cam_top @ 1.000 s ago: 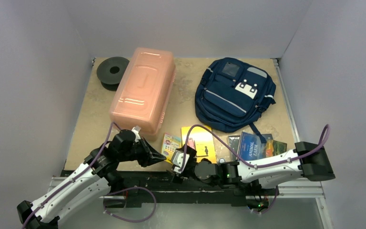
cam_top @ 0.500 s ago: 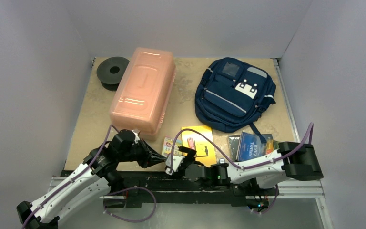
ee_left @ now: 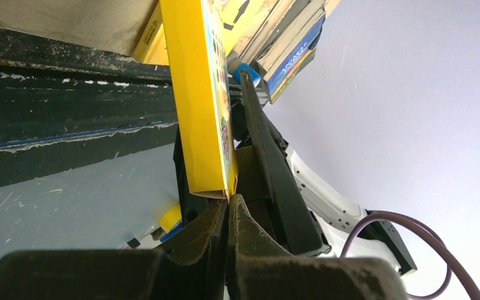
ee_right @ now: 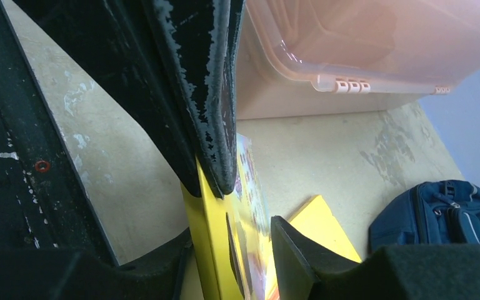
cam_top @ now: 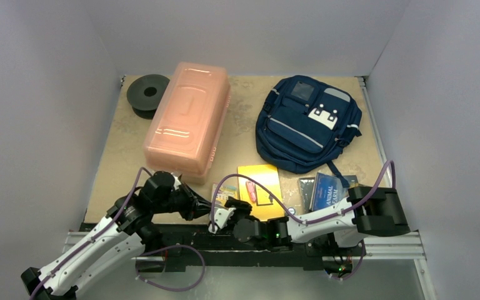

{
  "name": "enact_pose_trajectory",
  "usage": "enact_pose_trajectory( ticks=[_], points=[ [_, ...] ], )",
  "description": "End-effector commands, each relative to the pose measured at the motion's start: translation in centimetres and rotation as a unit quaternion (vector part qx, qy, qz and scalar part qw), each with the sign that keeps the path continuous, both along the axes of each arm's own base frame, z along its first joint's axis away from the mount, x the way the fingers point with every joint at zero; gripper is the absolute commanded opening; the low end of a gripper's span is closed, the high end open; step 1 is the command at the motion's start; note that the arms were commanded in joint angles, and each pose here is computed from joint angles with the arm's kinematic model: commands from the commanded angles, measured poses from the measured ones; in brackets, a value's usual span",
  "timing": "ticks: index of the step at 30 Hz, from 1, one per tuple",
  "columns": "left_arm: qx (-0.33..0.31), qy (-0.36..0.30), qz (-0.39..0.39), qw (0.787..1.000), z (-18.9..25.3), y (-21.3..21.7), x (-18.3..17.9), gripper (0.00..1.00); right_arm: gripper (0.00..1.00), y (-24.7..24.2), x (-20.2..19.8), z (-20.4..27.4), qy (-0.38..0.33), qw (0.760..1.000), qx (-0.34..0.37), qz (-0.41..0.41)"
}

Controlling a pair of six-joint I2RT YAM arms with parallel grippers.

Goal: Pack the student bag
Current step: Pick up the stationery from the center of the board.

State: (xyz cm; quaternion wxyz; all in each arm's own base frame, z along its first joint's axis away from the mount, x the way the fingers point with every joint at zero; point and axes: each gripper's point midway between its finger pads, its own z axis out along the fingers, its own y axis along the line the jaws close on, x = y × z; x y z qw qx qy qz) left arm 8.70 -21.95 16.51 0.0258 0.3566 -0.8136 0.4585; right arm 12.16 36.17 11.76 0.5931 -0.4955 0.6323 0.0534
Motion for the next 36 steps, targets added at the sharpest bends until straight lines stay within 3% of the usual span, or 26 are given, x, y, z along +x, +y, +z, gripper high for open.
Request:
enact_pose_trajectory(
  ticks=[1,5,8,12,14,16,22,26,29,32,36],
  points=[
    [-0.034,0.003,-0.013,0.999,1.1,-0.5,-0.5,0.07,0.41,0.7,0.3,2.5,-0.004,0.999,0.042,-0.012],
    [-0.053,-0.025,-0.018,0.998,2.2,-0.8,-0.3,0.42,0.38,0.3,0.2,2.6,0.0,0.999,0.047,-0.009],
    [-0.063,-0.042,-0.026,0.997,3.0,-0.9,-0.4,0.61,0.29,0.4,-0.2,2.9,0.011,0.998,0.058,0.001],
    [-0.071,-0.087,-0.041,0.993,4.2,-0.8,-0.5,0.66,0.16,0.4,-0.4,3.2,0.021,0.998,0.066,0.005],
    [-0.071,-0.15,-0.048,0.985,5.9,-0.4,-0.4,0.67,0.09,0.2,-0.5,3.7,0.029,0.997,0.077,0.009],
    [-0.047,-0.226,-0.043,0.972,8.0,0.9,-0.1,0.72,0.08,0.0,-0.5,4.3,0.042,0.995,0.09,0.011],
    [0.148,-0.395,0.026,0.906,11.5,9.0,1.6,0.84,0.12,-0.9,-0.1,7.1,0.112,0.98,0.163,0.026],
    [0.203,-0.486,0.025,0.849,12.6,11.1,2.4,0.87,0.14,-1.8,0.6,9.7,0.187,0.955,0.224,0.049],
    [0.23,-0.553,-0.025,0.8,13.2,10.5,2.9,0.87,0.16,-1.9,-0.1,11.5,0.242,0.94,0.227,0.082],
    [0.239,-0.594,-0.131,0.757,12.8,8.2,2.7,0.88,0.16,-1.9,-1.9,12.7,0.31,0.919,0.204,0.134],
    [0.163,-0.588,-0.303,0.732,11.5,3.7,0.3,0.87,0.14,-2.4,-4.6,14.3,0.372,0.886,0.185,0.204]
  ],
)
